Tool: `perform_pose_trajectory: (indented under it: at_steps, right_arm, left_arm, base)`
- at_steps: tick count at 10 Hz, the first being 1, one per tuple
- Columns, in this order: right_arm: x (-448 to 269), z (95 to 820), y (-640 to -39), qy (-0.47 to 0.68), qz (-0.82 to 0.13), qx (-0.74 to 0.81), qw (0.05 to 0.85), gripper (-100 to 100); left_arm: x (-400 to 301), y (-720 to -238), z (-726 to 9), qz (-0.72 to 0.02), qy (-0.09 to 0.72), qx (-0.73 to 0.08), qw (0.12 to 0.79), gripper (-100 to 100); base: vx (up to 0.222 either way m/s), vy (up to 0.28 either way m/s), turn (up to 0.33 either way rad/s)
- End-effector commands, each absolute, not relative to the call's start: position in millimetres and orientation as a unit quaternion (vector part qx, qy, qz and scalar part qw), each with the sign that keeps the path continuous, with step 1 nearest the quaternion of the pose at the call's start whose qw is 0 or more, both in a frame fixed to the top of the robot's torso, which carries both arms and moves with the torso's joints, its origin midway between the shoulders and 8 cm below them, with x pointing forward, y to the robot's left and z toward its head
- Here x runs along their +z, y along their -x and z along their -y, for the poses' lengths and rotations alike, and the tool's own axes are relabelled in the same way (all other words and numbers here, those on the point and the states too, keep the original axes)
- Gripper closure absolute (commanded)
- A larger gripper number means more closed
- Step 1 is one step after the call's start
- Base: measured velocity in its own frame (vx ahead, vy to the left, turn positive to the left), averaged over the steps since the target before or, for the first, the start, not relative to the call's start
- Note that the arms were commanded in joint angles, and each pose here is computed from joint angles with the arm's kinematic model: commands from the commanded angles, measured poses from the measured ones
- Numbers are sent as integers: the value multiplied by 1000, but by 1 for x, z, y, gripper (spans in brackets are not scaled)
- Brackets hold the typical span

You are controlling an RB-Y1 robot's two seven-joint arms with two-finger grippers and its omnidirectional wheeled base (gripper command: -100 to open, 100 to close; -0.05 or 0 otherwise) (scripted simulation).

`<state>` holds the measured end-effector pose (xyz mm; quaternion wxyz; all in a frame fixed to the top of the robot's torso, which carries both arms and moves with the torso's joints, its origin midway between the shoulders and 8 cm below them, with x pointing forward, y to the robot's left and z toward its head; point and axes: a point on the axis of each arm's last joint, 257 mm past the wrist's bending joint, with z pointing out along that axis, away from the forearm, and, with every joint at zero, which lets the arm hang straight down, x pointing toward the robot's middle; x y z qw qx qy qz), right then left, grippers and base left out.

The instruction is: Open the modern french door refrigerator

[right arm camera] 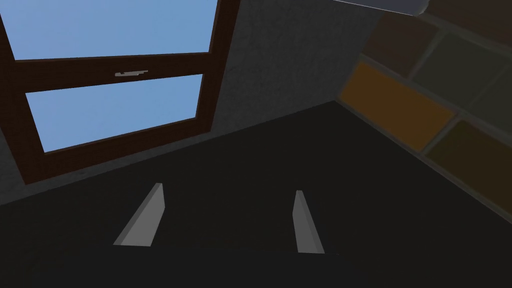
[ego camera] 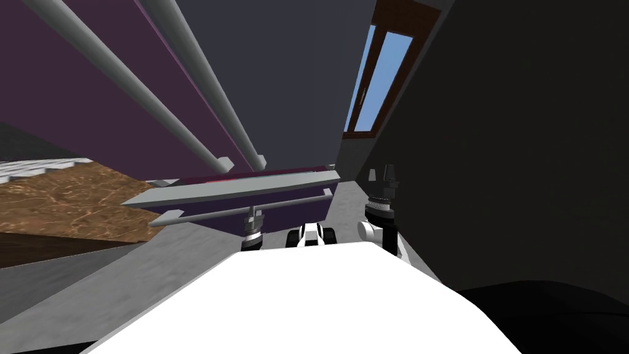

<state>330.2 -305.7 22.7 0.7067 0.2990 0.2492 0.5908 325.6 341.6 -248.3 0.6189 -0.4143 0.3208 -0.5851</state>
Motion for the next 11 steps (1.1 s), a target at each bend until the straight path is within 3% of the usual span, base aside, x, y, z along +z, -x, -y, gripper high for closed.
perform_pose_trajectory:
  at_steps: [1, 11]
  right_arm:
    - [23, 306, -330, -299, -249, 591, 707, 0]
    - [23, 306, -330, -299, -249, 591, 707, 0]
  left_arm:
    - [-246, -337, -358, -318, 412, -570, 636, 100]
    - [-240, -386, -419, -287, 423, -508, 693, 100]
  base:
    - [-160, 30, -191]
    - [-157, 3, -189]
